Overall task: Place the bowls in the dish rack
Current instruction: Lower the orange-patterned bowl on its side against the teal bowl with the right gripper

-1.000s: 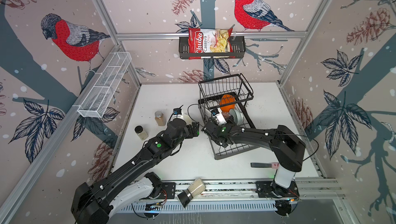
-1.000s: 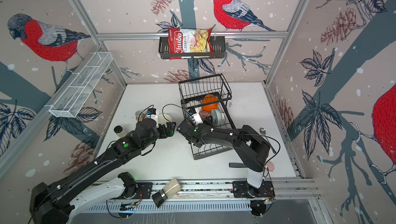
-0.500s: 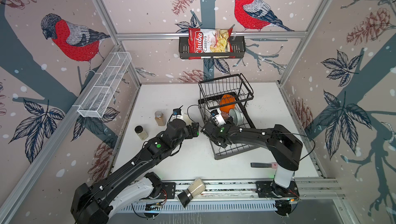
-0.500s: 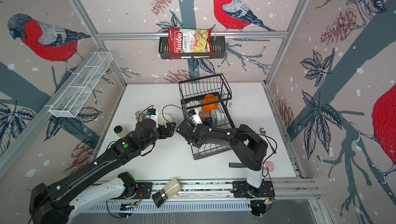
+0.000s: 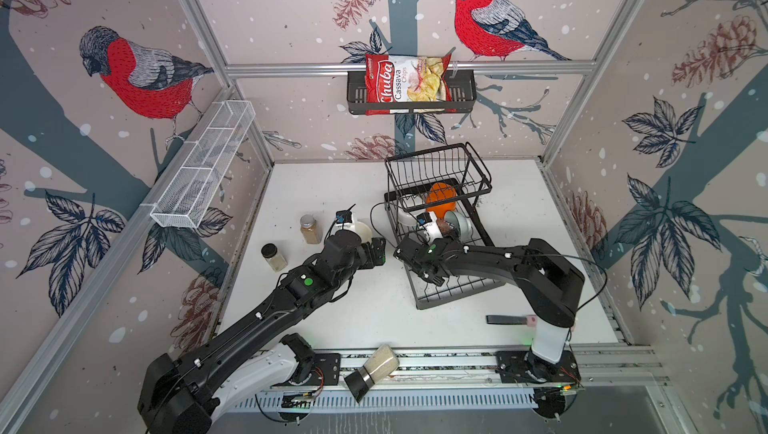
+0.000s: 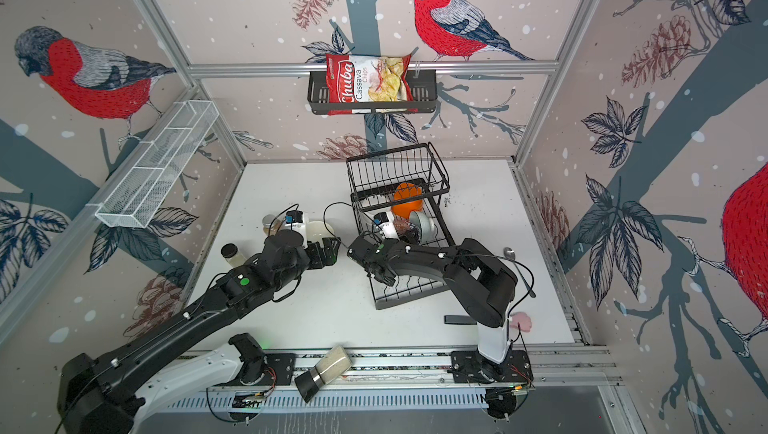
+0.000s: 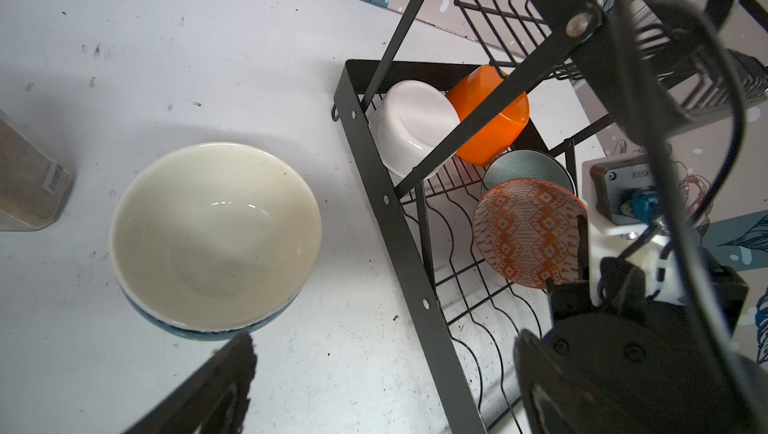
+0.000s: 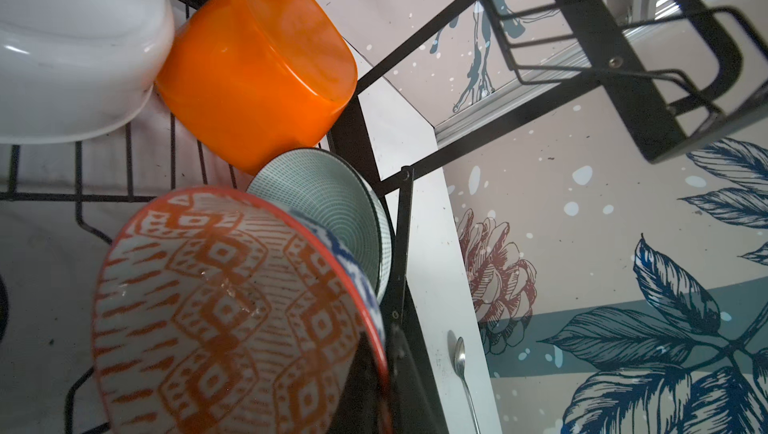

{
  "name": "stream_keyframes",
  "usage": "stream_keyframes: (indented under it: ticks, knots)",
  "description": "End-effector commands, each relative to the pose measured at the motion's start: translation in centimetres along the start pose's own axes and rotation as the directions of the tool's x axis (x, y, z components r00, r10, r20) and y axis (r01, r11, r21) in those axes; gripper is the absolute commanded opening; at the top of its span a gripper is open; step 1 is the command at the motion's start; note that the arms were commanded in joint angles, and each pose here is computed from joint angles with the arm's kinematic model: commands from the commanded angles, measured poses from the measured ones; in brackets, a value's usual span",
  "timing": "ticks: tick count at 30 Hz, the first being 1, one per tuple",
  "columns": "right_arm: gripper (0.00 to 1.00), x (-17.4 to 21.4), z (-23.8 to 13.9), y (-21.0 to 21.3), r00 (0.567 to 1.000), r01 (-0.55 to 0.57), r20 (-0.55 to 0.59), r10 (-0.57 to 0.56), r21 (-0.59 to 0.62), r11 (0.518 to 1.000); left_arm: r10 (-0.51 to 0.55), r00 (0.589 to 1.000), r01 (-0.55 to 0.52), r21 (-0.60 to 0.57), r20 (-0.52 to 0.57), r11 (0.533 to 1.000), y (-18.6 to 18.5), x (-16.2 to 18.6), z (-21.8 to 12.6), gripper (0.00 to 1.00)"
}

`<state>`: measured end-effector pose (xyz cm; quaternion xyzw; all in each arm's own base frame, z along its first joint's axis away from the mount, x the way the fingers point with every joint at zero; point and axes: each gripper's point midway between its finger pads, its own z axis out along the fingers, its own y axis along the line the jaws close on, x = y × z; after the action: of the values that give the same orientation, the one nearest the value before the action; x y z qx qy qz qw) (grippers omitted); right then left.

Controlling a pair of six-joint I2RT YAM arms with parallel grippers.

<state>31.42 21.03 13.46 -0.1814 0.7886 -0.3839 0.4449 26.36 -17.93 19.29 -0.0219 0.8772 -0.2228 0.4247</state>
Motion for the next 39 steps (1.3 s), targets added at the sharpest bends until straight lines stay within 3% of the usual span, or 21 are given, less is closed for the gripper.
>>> stream_keyframes:
  ticks: [1, 18, 39]
  knots:
    - [0.00, -0.7, 0.2, -1.1, 0.999, -0.026, 0.028, 0.025, 0.061, 0.998, 0.007, 1.000, -0.007, -0.002, 0.019, 1.000, -0.1, -0.5, 0.0, 0.96]
    - [0.00, -1.8, 1.6, -0.8, 0.999, -0.036, 0.033, 0.032, 0.124, 0.992, 0.019, 1.000, -0.019, 0.000, 0.016, 1.000, -0.2, -0.5, 0.3, 0.96]
    - [0.00, -2.4, 1.5, 2.2, 1.000, -0.014, 0.026, 0.012, 0.077, 0.997, 0.026, 0.999, -0.026, -0.019, 0.019, 0.999, 0.6, -0.3, 0.1, 0.96]
